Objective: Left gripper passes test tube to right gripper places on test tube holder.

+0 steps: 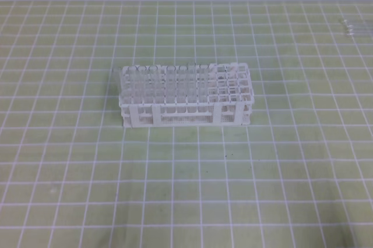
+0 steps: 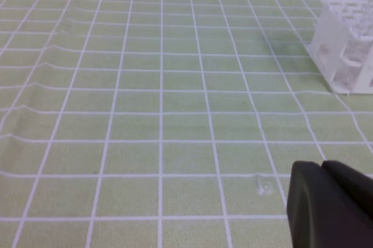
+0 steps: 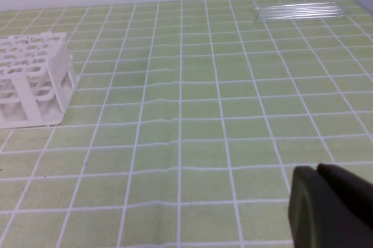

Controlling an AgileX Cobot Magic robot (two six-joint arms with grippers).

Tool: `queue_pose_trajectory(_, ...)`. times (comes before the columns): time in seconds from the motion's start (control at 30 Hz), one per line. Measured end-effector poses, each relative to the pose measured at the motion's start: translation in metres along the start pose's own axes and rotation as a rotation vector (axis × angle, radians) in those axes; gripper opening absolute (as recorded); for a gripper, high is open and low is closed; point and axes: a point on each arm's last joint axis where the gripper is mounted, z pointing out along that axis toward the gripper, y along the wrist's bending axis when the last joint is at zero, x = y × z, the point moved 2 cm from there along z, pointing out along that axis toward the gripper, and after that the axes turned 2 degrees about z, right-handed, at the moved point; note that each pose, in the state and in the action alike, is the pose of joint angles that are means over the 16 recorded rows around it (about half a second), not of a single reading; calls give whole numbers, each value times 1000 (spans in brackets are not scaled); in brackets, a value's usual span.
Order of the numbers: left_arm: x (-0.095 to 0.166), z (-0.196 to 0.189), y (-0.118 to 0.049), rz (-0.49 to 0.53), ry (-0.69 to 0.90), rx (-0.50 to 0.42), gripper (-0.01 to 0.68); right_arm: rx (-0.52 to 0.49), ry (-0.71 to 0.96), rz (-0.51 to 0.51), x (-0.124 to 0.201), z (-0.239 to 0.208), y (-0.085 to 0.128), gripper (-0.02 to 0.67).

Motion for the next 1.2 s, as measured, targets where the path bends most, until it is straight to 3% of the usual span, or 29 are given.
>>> queue_pose_trajectory(1.2,-1,0,0,1,15,1,-2,0,1,0,0,0,0,-16)
